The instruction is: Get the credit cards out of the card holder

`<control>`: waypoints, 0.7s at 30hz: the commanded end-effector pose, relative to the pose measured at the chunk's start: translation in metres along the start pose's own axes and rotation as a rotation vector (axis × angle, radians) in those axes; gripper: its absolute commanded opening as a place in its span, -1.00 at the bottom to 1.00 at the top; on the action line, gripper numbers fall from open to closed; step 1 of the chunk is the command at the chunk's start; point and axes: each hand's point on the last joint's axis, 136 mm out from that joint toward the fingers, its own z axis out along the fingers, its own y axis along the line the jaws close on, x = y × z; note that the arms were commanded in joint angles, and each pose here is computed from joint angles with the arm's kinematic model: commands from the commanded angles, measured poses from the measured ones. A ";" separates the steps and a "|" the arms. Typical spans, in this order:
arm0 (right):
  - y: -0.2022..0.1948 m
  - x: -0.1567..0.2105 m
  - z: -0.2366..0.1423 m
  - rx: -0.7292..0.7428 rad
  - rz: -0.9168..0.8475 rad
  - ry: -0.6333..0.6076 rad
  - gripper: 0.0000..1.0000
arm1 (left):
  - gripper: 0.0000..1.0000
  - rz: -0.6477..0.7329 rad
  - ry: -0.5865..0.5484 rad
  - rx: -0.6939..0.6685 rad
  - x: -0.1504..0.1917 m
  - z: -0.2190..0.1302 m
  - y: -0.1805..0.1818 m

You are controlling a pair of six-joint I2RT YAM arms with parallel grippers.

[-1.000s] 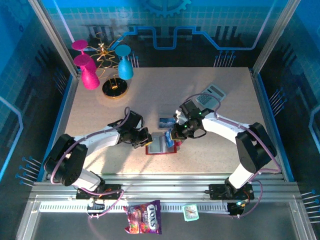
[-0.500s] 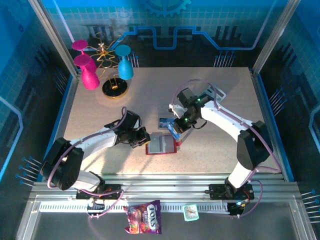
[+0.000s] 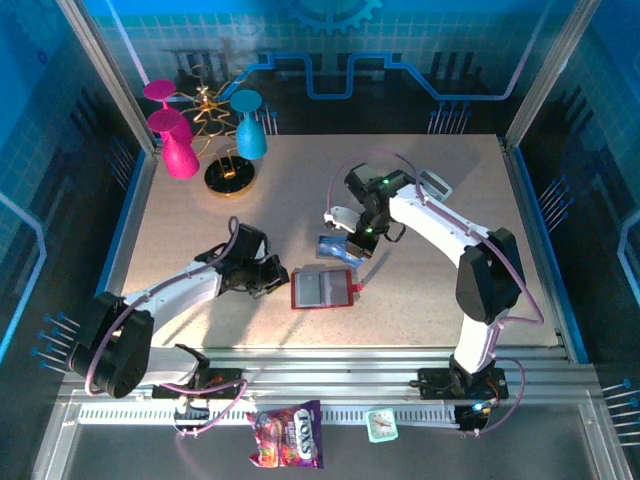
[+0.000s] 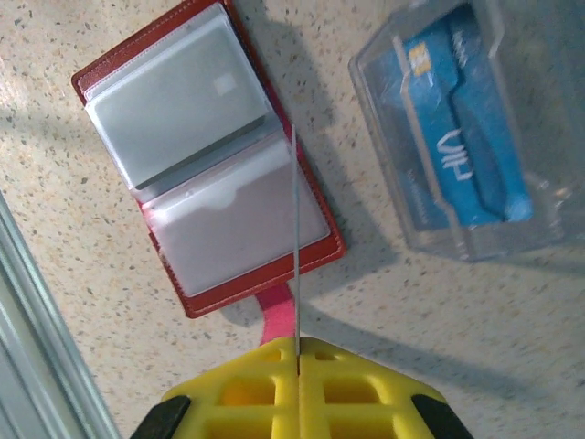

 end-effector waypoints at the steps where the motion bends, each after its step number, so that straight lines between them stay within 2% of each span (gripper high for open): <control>1: 0.000 -0.002 -0.002 -0.005 -0.162 0.040 -0.96 | -0.84 0.008 -0.006 -0.032 0.003 -0.007 0.011; 8: -0.024 -0.016 -0.003 0.036 -0.220 0.114 -0.97 | -0.82 0.000 -0.032 -0.034 -0.001 -0.018 0.015; 21: -0.050 -0.034 0.001 0.073 -0.297 0.163 -0.99 | -0.81 -0.012 -0.037 -0.025 -0.005 -0.020 0.017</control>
